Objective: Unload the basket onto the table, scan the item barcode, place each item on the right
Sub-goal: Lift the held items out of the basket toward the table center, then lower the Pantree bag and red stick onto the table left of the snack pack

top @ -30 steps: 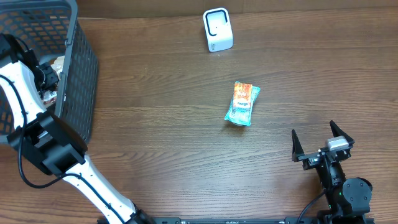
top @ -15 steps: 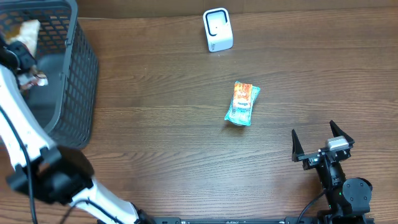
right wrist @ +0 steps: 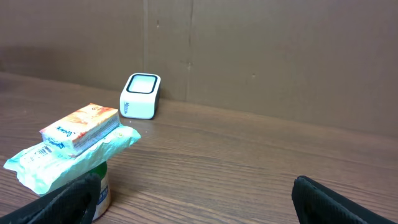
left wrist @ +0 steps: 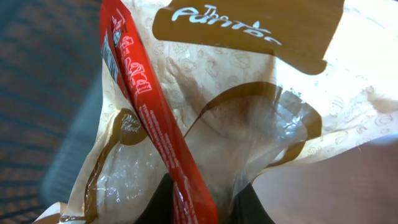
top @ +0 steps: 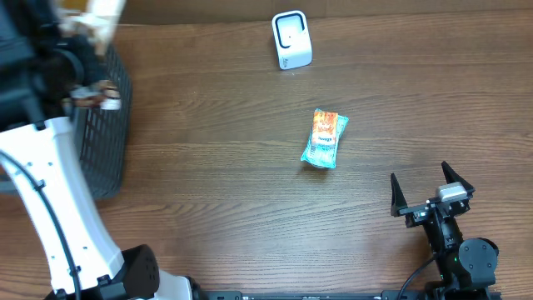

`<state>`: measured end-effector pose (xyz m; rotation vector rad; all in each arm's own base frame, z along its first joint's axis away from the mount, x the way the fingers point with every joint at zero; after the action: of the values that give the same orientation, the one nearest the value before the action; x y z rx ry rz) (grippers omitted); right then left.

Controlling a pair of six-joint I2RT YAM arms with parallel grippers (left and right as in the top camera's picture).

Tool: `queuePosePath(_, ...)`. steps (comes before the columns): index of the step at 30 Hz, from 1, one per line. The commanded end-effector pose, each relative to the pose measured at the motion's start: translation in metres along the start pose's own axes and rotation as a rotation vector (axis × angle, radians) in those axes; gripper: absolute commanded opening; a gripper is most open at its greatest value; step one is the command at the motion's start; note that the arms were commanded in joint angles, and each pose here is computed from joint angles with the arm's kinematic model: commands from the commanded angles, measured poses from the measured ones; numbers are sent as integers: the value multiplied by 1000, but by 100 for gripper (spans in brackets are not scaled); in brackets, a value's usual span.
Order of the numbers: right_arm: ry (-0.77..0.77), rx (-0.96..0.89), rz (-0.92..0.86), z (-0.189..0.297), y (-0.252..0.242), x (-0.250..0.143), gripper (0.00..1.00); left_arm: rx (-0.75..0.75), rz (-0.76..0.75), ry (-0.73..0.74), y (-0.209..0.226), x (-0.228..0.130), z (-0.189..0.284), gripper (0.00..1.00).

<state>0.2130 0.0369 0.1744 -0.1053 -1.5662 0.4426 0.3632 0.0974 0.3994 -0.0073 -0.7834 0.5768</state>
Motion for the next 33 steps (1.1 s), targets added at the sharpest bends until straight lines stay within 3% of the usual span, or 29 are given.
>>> queuePosePath(1, -2, -1, 4, 0, 1, -2, 100, 5, -46, 107, -23, -32, -24, 4)
queuePosePath(7, -2, -1, 4, 0, 1, -2, 100, -15, -131, 301, -66, -112, -76, 4)
queuePosePath(12, -2, -1, 4, 0, 1, -2, 100, -23, -162, 374, -88, -174, -115, 4)
queuePosePath(21, -2, -1, 4, 0, 1, -2, 100, 38, -180, 319, -93, -264, -169, 4)
queuePosePath(27, -2, -1, 4, 0, 1, -2, 100, 59, -79, 306, -82, -299, -185, 5)
queuePosePath(30, -2, -1, 4, 0, 1, -2, 100, 67, -78, 315, -79, -302, -186, 20)
queuePosePath(31, -2, -1, 4, 0, 1, -2, 100, 67, -79, 318, -79, -303, -186, 42)
queuePosePath(32, -2, -1, 4, 0, 1, -2, 100, 59, -85, 324, -80, -304, -185, 57)
queuePosePath(33, -2, -1, 4, 0, 1, -2, 100, 43, -98, 338, -82, -305, -185, 65)
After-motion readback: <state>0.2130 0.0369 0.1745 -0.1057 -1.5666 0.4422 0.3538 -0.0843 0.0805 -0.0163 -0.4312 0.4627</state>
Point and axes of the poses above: each gripper's point midway between its finger pads, its own z axis back along the fingers, its own y axis along the line the jaws close on, x = y × z, the point moved 3 cm from there along z, back along the fingers, and after that the axes turned 15 degrees about z, right-handed, at the moved point
